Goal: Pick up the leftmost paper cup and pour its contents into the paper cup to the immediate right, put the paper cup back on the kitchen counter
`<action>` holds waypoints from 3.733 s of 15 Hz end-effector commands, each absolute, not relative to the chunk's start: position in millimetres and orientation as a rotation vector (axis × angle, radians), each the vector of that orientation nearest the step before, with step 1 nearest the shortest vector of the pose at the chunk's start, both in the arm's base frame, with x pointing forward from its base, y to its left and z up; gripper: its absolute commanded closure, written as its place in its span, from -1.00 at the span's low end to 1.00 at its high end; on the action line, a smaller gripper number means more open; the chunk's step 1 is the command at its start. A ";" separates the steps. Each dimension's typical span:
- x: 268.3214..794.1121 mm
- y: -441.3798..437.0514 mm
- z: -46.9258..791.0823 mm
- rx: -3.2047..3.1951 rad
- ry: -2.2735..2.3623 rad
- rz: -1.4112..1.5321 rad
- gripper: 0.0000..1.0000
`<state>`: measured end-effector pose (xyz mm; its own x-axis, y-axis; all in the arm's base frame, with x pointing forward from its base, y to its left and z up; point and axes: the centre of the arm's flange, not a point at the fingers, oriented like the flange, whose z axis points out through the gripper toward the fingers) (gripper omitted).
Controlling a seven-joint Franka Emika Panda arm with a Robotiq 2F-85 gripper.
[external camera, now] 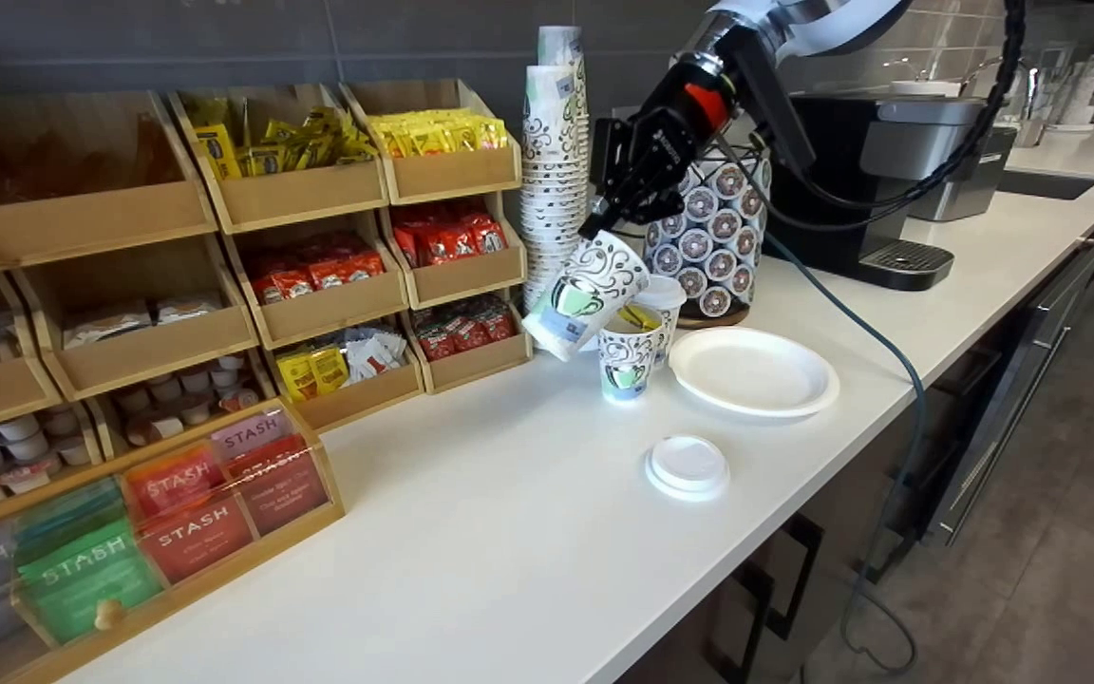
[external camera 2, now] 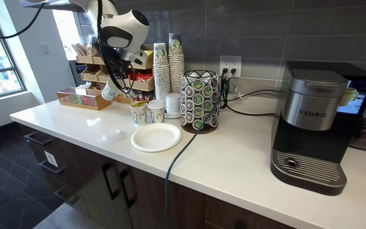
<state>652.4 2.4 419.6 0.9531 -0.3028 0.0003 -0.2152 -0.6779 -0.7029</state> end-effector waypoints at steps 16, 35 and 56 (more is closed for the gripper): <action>663.7 167.9 365.4 -3.303 -0.089 -0.461 0.98; 656.0 169.9 380.6 -3.231 -0.079 -0.266 -0.61; 536.3 49.5 465.0 -2.912 0.101 -0.471 -1.00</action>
<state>536.2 49.5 465.0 0.9472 -0.0973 0.3056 -0.0371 -0.9797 -0.1970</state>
